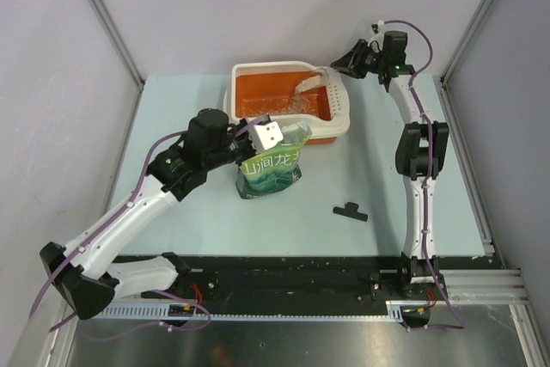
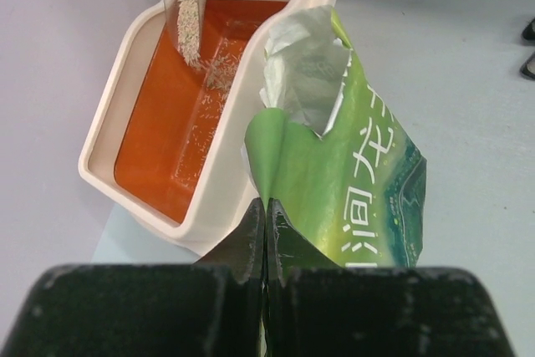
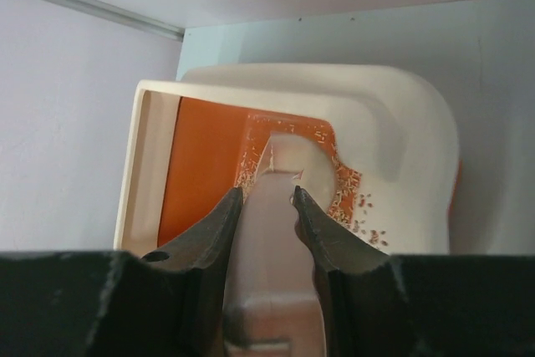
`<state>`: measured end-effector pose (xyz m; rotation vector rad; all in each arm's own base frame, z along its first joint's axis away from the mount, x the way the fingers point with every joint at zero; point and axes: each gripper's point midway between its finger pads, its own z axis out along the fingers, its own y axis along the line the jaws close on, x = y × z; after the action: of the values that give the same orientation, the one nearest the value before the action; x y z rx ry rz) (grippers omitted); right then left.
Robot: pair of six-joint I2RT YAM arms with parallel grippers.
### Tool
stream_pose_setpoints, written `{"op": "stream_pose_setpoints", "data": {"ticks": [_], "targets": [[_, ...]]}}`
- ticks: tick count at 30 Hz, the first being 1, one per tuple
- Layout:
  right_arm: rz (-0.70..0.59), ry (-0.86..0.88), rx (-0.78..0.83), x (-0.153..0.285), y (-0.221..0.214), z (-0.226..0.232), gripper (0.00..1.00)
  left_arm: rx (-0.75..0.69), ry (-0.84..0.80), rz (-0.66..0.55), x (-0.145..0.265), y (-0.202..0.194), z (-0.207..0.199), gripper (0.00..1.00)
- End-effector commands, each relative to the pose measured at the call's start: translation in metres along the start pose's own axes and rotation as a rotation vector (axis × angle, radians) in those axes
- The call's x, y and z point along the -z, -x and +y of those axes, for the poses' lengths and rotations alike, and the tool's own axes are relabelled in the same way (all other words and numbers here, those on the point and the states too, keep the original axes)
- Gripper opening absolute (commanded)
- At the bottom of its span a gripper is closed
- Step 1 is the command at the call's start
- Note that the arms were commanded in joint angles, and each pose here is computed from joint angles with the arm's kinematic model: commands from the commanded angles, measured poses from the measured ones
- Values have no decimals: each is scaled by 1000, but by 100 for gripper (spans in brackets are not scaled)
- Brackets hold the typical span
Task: Fill the litter box with clean litter
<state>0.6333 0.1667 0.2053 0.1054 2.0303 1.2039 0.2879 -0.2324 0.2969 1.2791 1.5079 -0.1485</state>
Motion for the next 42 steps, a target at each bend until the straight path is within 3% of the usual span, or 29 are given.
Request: {"op": "stream_pose_setpoints", "data": {"ticks": [1,12,19,26,30,36,42], "targets": [[-40,62,103,-4,7,63,0,-41,35,-50,19,10,6,0],[89,194,72,-38,-54,118,0,-81,-8,-60,24,6,-18,0],[166,209,-15,2,-67,120,0,-80,-44,-76,21,8,-25,0],[79,167,60,41,-24,114,0,-89,-54,-69,22,0,-31,0],[50,131,102,20,-17,93,0,-80,-54,-64,24,-4,-33,0],[67,151,162,4,-22,101,0,-83,-47,-63,24,-3,-31,0],[39,105,157,49,-4,95,0,-86,-64,-67,23,-5,-34,0]]}}
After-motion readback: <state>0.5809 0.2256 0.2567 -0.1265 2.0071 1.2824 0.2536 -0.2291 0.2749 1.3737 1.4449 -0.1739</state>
